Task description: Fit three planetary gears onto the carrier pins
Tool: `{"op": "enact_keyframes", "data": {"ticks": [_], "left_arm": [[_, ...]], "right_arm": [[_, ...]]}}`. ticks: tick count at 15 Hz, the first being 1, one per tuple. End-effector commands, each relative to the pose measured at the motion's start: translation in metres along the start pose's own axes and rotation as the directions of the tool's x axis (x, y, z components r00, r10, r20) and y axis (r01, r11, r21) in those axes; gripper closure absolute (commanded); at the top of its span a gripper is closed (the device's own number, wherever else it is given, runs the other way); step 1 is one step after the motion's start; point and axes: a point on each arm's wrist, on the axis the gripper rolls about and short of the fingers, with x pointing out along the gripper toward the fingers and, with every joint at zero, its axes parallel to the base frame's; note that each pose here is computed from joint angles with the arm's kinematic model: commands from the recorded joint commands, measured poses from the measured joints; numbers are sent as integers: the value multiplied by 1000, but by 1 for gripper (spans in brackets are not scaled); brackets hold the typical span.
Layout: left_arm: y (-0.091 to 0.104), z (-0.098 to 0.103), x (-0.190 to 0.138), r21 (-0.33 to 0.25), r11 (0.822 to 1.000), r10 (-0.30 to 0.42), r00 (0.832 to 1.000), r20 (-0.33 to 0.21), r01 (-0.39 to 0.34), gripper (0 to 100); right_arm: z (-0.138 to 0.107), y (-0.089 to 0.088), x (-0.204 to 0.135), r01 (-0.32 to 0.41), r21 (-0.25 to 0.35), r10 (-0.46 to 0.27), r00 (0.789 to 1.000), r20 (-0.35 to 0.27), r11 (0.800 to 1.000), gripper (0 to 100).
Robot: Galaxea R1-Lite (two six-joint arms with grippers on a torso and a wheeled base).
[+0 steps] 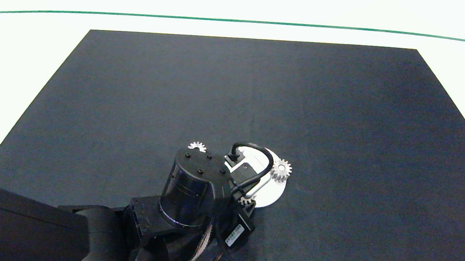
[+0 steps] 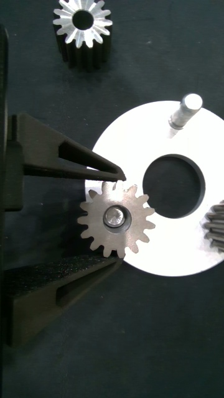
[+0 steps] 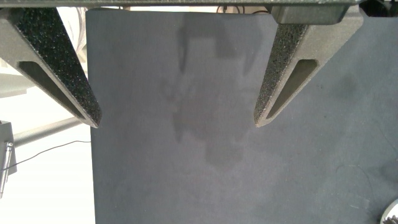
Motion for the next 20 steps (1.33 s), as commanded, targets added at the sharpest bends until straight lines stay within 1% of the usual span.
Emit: {"op": "enact_keyframes", "data": {"ticks": [1,2,3,7,11,12,13,14,15,16,18,20], "left_arm": [[0,0,0,1,1000,4,1000,0,-4,90],[0,0,0,1,1000,4,1000,0,-4,90],[0,0,0,1,1000,3,1000,1,-3,0],[1,1,-2,-2,1000,5,1000,7,-5,0],[0,0,-5,4,1000,-1,1000,1,1,0],[10,9,-26,3,1000,12,999,43,-12,0],[17,15,-37,8,1000,17,999,47,-18,0],[25,26,-46,1,1000,27,998,58,-27,0],[41,35,-53,-16,998,63,996,64,-62,0],[58,37,-53,-29,994,111,993,45,-110,0],[79,42,-51,-54,985,167,985,41,-165,0],[88,43,-44,-60,980,193,981,32,-191,0]], "right_arm": [[0,0,0,0,-3,0,1000,-4,1000,0],[0,0,0,2,-3,-2,1000,-3,1000,0],[0,0,0,2,-3,-2,1000,-3,1000,0],[1,0,0,2,-3,-2,1000,-2,1000,0],[1,0,0,3,-1,-3,1000,1,1000,0],[1,0,0,1,-1,-1,1000,1,1000,0],[1,0,0,1,-3,-1,1000,0,1000,0],[1,0,0,1,-1,-1,1000,0,1000,0],[1,0,0,3,-1,-3,1000,1,1000,0],[2,0,0,3,-2,-3,1000,2,1000,0],[2,-1,-1,3,0,-3,1000,2,1000,0],[2,0,0,4,-1,-4,1000,2,1000,0]]}}
